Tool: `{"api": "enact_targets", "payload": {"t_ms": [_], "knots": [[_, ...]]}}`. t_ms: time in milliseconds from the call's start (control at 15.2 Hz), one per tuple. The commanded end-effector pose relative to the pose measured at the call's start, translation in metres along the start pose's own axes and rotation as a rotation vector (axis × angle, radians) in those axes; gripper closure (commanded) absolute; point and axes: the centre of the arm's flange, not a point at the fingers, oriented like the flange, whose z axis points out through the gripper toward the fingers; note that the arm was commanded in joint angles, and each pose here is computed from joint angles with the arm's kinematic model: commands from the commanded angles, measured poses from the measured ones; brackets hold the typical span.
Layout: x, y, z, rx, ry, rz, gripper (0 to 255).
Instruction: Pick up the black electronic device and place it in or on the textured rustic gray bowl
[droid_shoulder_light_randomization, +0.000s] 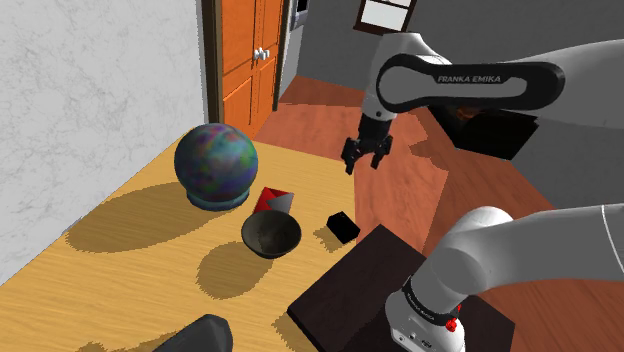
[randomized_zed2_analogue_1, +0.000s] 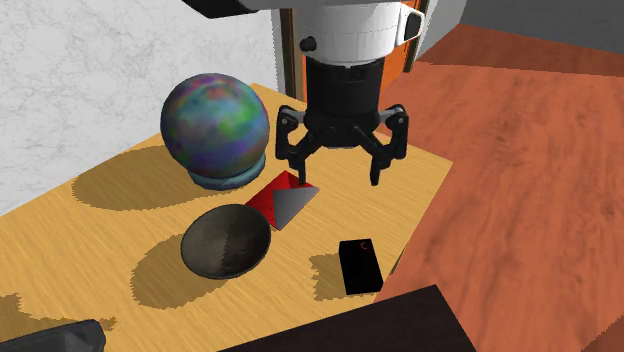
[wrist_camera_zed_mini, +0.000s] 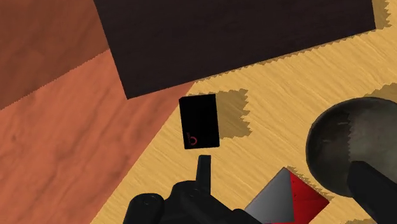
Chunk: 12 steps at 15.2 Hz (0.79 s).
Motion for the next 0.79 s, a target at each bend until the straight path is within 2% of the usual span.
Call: {"api": "enact_targets", "payload": {"t_ms": [0, 726], "knots": [[0.005, 0.012, 0.026, 0.028, -0.007, 0.094, 0], [0.029, 0.067, 0.168, 0.178, -0.054, 0.593, 0]]}}
